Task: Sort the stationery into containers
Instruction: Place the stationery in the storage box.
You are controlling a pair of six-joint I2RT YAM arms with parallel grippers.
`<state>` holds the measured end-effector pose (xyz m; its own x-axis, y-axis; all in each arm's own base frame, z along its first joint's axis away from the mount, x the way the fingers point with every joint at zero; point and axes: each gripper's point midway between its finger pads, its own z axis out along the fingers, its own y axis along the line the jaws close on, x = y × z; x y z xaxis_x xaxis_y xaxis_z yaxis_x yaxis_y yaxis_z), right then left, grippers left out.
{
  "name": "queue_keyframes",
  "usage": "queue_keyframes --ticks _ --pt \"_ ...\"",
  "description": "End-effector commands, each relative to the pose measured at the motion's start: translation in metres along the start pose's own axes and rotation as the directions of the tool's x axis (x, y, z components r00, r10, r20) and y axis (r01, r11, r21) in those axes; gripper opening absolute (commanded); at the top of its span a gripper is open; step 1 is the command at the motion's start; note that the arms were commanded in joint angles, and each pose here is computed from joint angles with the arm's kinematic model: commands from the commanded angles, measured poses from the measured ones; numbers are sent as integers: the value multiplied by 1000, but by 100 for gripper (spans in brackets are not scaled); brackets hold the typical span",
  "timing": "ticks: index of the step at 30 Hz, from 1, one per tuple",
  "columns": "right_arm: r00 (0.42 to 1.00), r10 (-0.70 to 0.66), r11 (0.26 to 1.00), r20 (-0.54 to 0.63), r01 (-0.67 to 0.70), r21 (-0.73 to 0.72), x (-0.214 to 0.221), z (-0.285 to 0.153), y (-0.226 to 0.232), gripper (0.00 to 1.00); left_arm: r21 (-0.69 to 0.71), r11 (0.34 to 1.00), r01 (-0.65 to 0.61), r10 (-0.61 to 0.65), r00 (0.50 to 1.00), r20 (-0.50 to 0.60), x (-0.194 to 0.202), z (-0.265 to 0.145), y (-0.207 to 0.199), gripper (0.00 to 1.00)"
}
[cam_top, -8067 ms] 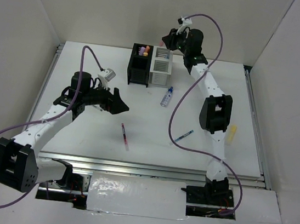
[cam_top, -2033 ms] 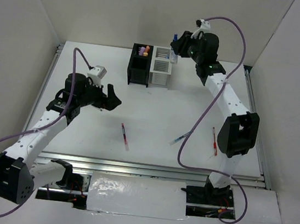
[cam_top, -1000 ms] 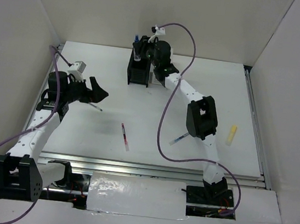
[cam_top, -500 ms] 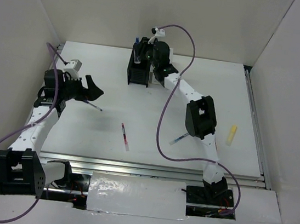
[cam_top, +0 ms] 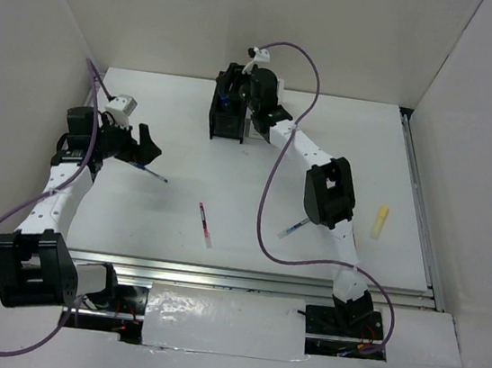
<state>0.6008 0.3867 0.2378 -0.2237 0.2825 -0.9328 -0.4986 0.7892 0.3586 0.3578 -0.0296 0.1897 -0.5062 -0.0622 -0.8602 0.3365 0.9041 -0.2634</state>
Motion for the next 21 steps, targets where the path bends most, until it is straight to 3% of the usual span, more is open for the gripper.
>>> queue_keyframes --ticks 1,3,6,8,9,12,13,17,21 --pt "997 16 999 70 -13 -44 -50 -12 23 61 -22 991 -134 134 991 21 -15 -5 10 98" --pt "996 16 998 89 -11 -63 -69 -21 32 61 -124 988 -90 93 995 24 -15 -8 30 96" --pt "993 -34 996 113 44 -80 -98 -38 46 61 -300 950 88 -83 996 27 -9 -11 57 90" --pt "990 -90 992 111 99 -74 -110 -48 52 59 -401 885 235 -236 971 48 2 -10 71 86" --pt "990 -112 991 85 117 -58 -115 -57 52 59 -485 813 323 -316 944 98 2 -14 84 85" --pt "983 -178 983 40 176 45 -122 -78 35 56 -564 711 420 -456 886 85 20 -8 96 88" --pt "979 -203 977 30 201 73 -123 -85 28 54 -624 658 422 -471 877 97 27 -11 107 90" --pt "979 -203 964 -36 206 171 -123 -126 -8 48 -683 552 479 -530 833 156 32 1 124 90" --pt "982 -163 958 -94 180 221 -125 -154 -42 46 -776 460 432 -550 825 133 41 12 136 88"
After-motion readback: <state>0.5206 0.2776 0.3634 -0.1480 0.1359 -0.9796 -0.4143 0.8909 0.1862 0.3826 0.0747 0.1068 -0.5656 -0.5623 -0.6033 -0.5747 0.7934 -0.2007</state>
